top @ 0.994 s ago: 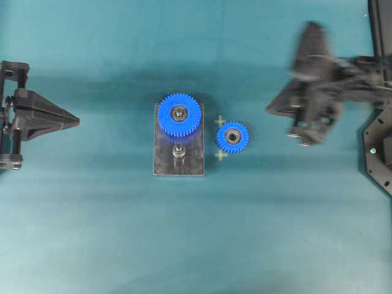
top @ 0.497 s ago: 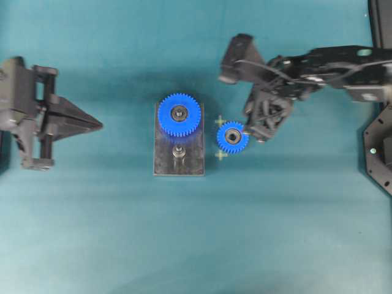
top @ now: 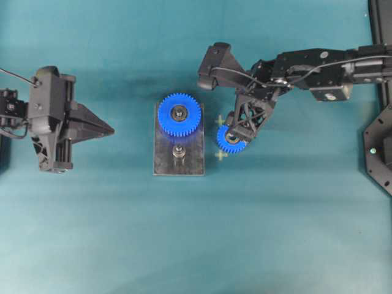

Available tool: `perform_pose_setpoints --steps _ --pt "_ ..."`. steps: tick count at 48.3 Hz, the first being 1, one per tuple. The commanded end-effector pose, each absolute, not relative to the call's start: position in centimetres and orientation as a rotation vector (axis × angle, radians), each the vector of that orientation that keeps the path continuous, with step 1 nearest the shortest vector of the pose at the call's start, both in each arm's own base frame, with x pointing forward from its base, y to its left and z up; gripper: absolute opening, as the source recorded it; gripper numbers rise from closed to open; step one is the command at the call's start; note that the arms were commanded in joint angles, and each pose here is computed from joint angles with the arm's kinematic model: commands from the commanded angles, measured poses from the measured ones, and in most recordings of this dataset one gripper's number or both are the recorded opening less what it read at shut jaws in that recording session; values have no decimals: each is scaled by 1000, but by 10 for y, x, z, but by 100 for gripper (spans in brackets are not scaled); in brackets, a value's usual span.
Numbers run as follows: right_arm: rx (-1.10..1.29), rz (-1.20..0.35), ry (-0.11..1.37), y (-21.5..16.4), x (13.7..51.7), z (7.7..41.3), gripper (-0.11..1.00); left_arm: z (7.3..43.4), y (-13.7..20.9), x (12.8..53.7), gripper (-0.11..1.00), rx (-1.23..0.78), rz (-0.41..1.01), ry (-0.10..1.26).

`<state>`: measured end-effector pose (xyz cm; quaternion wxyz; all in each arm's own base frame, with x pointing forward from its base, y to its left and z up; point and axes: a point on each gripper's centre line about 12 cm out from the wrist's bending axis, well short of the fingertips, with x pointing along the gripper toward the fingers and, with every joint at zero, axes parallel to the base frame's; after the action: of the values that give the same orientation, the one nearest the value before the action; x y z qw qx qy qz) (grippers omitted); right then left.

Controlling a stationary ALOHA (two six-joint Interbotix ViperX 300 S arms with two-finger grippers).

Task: Fit the small gear onto the shaft.
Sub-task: 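Lower the right gripper and grasp the small blue gear by its hub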

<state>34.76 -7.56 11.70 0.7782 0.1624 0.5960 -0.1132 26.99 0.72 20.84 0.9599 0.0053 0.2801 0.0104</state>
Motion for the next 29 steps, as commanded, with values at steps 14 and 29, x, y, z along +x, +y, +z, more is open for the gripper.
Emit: perform_pose_setpoints --steps 14,29 --pt "344 -230 1303 -72 350 125 88 217 7 276 0 15 19 536" --pt "349 -233 1319 -72 352 118 91 215 6 277 0 9 19 540"
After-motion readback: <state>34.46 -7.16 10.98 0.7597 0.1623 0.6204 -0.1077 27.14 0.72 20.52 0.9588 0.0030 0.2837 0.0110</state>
